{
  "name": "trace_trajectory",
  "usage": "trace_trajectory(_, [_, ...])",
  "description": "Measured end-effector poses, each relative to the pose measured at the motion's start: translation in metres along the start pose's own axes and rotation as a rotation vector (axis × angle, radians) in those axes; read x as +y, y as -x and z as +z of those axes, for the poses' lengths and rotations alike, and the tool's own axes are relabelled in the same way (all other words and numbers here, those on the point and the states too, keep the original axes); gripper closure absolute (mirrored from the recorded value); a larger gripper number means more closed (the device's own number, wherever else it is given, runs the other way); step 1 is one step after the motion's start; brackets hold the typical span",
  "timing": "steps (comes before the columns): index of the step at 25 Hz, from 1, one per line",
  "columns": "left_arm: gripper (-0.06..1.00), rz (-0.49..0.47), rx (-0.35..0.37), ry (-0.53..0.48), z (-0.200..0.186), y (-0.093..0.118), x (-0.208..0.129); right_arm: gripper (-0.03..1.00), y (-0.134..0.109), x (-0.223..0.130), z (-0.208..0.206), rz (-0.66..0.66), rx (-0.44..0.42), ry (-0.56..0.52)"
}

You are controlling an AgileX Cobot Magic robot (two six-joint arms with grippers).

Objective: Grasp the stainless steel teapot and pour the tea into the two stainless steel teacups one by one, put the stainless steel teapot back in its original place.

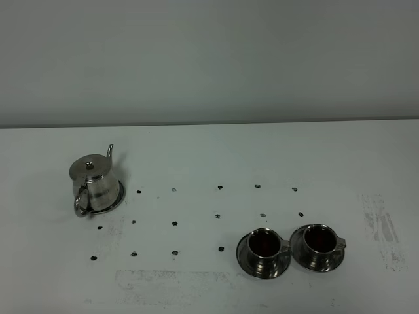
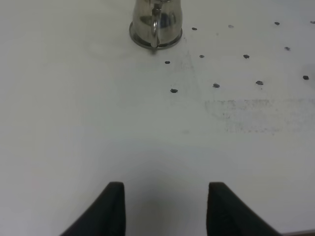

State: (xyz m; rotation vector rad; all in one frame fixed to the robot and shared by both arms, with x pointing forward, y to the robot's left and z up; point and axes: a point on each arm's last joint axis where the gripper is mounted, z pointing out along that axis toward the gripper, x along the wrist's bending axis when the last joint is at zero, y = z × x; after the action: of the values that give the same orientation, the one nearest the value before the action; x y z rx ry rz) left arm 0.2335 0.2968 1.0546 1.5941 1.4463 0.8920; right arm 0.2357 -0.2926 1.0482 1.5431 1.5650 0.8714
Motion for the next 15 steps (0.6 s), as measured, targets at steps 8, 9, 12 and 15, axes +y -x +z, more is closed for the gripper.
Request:
trace_trajectory(8, [0.49, 0.000, 0.000, 0.000, 0.0001, 0.0000, 0.0000, 0.73, 0.0000, -0.0002, -0.0002, -0.023, 0.045, 0.001])
trace_trajectory(9, [0.49, 0.000, 0.000, 0.000, 0.0001, 0.0000, 0.0000, 0.73, 0.0000, -0.0002, -0.0002, -0.023, 0.045, 0.001])
trace_trajectory(12, [0.49, 0.000, 0.000, 0.000, 0.0001, 0.0000, 0.0000, 0.73, 0.0000, -0.0002, -0.0002, -0.023, 0.045, 0.001])
trace_trajectory(15, [0.49, 0.000, 0.000, 0.000, 0.0001, 0.0000, 0.0000, 0.73, 0.0000, -0.0002, -0.0002, -0.023, 0.045, 0.001])
